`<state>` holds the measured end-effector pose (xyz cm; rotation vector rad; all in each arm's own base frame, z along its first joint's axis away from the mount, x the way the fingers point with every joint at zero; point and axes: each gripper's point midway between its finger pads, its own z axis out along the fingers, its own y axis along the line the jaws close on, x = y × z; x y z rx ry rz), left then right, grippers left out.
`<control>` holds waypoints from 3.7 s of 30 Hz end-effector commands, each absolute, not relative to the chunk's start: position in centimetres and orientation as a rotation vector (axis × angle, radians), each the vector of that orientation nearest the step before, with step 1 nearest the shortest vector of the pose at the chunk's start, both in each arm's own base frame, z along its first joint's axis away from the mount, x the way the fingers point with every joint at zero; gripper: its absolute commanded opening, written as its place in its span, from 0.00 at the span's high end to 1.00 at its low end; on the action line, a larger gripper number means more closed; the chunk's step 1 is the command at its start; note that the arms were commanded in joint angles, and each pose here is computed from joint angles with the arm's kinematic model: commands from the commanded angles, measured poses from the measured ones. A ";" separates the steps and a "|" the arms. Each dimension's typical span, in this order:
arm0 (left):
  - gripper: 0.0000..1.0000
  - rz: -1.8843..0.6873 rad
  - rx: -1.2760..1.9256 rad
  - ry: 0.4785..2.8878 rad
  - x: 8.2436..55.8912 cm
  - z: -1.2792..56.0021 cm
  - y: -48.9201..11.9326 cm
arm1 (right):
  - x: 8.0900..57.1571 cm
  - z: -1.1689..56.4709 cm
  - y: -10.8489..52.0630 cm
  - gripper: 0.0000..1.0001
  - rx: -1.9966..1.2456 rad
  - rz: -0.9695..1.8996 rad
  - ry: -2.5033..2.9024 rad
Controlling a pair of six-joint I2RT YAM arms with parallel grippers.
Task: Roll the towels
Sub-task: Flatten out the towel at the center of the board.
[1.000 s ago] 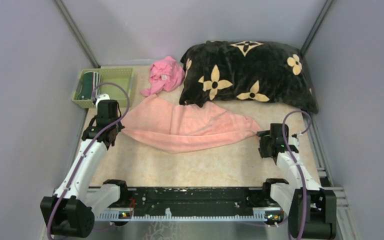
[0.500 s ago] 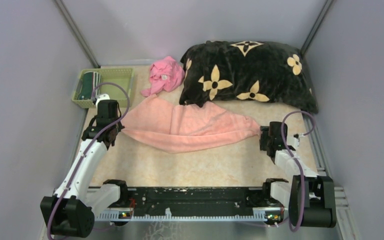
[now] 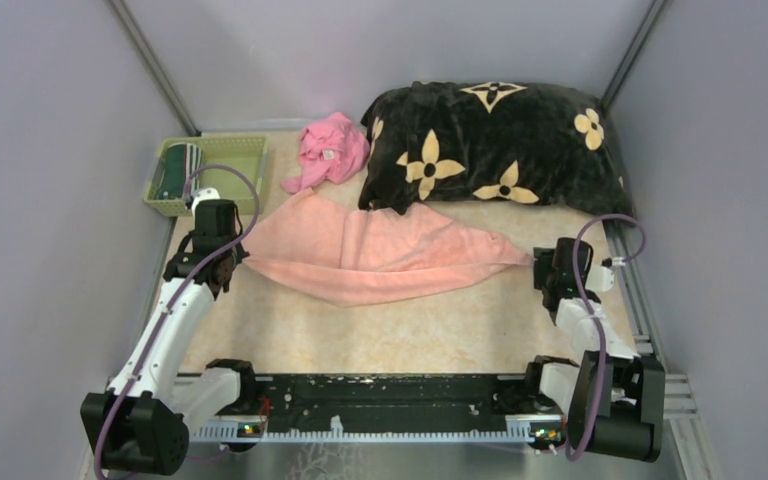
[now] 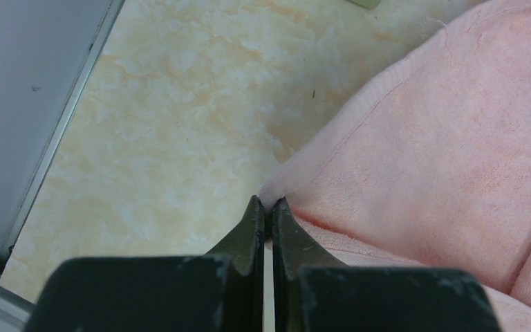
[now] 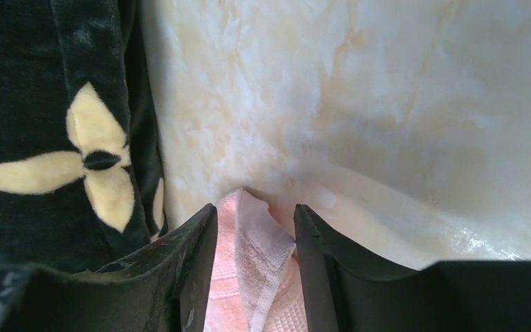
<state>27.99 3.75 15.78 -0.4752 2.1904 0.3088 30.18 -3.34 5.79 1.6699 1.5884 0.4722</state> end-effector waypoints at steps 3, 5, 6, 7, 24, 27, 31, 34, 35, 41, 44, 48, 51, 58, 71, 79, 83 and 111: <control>1.00 0.304 -0.467 2.173 28.3 16.1 3.7 | 33.3 10.3 -3.4 0.58 1.439 0.552 1.611; 1.00 0.304 -0.467 2.172 28.3 16.2 3.7 | 33.8 10.6 -3.0 0.63 1.402 0.579 1.639; 1.00 0.304 -0.468 2.171 28.3 16.2 3.7 | 34.0 10.6 -2.7 0.65 1.385 0.593 1.657; 1.00 0.304 -0.465 2.174 28.3 16.1 3.7 | 34.3 10.7 -2.3 0.66 1.372 0.610 1.677; 1.00 0.293 -0.462 2.176 28.4 16.1 3.5 | 28.0 7.7 -1.1 0.39 1.510 0.437 1.975; 1.00 0.290 -0.462 2.174 28.4 16.2 3.5 | 27.8 6.4 1.3 0.37 1.558 0.558 1.969; 1.00 0.293 -0.463 2.176 28.4 16.1 3.5 | 28.4 5.8 3.2 0.34 1.561 0.619 1.930; 1.00 0.294 -0.463 2.174 28.4 16.1 3.5 | 29.4 5.7 2.6 0.34 1.592 0.629 1.832; 1.00 0.295 -0.462 2.175 28.4 16.1 3.5 | 29.7 5.7 2.2 0.34 1.599 0.621 1.800; 1.00 0.300 -0.465 2.175 28.3 16.1 3.6 | 31.1 6.2 0.4 0.38 1.590 0.589 1.665; 1.00 0.301 -0.465 2.178 28.4 16.0 3.6 | 31.6 6.5 -0.5 0.42 1.581 0.557 1.637; 1.00 0.302 -0.466 2.177 28.4 16.0 3.6 | 31.9 7.0 -1.8 0.48 1.572 0.537 1.606; 1.00 0.305 -0.466 2.180 28.4 15.9 3.6 | 32.0 7.4 -2.7 0.52 1.560 0.524 1.592; 1.00 0.302 -0.465 2.179 28.4 16.0 3.6 | 32.2 7.9 -3.5 0.65 1.509 0.502 1.598; 1.00 0.304 -0.463 2.182 28.4 15.9 3.6 | 33.1 9.2 -3.7 0.91 1.380 0.467 1.681; 1.00 0.253 -0.494 2.156 29.0 17.0 3.3 | 34.3 15.0 -4.6 1.00 1.226 0.405 1.717; 1.00 0.224 -0.523 2.047 30.8 22.2 3.7 | 34.8 21.8 -6.1 1.00 1.105 0.332 1.712; 1.00 0.241 -0.647 1.359 17.0 49.7 8.9 | 16.5 47.6 -7.6 1.00 0.758 -0.019 1.268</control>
